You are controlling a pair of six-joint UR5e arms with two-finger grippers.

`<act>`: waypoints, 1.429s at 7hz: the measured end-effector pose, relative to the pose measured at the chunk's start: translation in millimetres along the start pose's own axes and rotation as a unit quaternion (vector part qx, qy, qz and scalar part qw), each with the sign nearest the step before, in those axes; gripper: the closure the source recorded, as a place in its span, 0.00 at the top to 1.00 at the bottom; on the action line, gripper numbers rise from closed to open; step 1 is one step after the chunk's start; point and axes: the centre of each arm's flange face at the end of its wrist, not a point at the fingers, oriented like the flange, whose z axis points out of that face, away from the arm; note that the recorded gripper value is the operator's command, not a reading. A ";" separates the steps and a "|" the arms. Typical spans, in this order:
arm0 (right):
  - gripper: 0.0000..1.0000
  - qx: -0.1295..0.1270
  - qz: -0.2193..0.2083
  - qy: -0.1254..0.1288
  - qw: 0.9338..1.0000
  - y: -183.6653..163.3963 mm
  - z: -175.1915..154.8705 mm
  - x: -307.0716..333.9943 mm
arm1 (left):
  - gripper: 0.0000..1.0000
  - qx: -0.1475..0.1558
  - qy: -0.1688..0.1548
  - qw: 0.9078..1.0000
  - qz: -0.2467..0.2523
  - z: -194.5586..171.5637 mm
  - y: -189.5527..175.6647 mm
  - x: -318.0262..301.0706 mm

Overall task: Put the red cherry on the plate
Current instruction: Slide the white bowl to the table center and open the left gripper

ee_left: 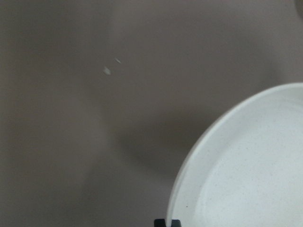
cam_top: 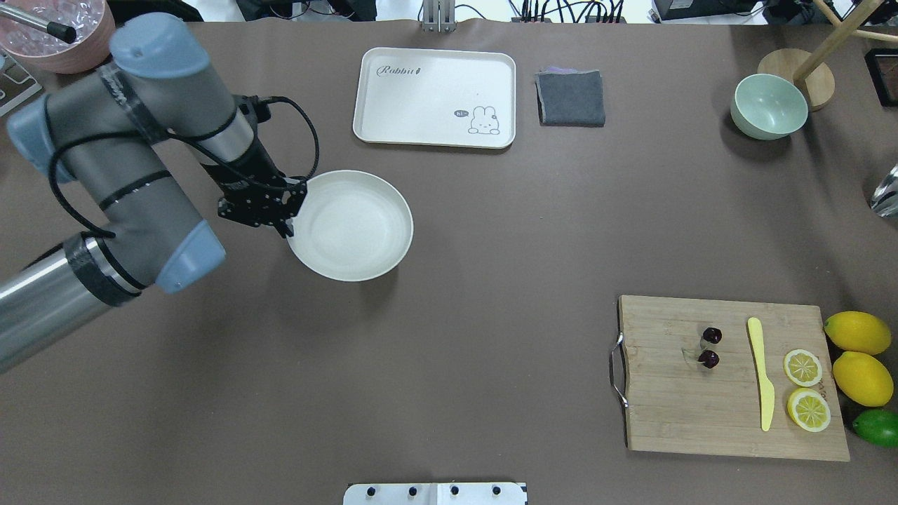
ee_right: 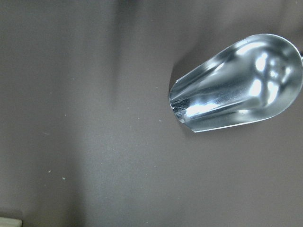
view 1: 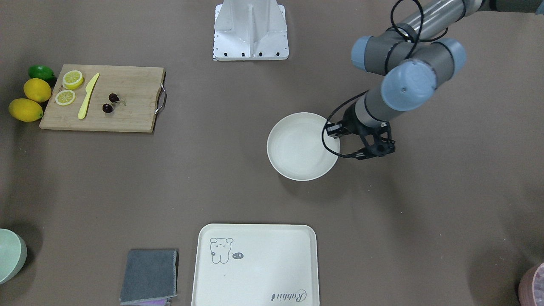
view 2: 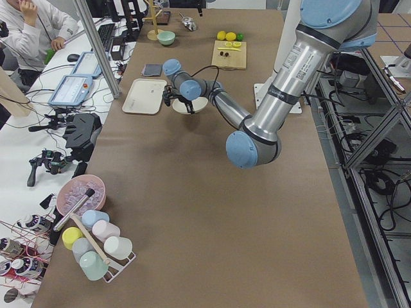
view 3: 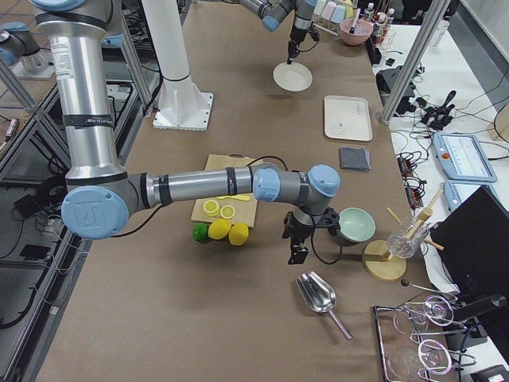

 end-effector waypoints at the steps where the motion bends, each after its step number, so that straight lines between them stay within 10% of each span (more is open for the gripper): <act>1: 1.00 -0.001 0.000 0.000 1.000 0.2 0.4 0.1 | 0.00 0.005 0.002 1.000 -0.014 20.3 31.5 30.7; 5: 1.00 -0.002 0.000 0.000 1.000 0.2 1.9 -0.2 | 0.03 0.033 0.020 0.998 -0.056 62.6 70.7 82.0; 6: 1.00 -0.002 0.000 0.000 1.000 -0.9 1.6 -0.7 | 0.97 0.039 0.027 0.997 -0.058 69.7 75.8 90.1; 10: 1.00 -0.001 -0.001 -0.006 1.000 -6.1 -0.3 -3.6 | 0.98 0.052 0.041 0.997 -0.051 57.8 77.7 64.5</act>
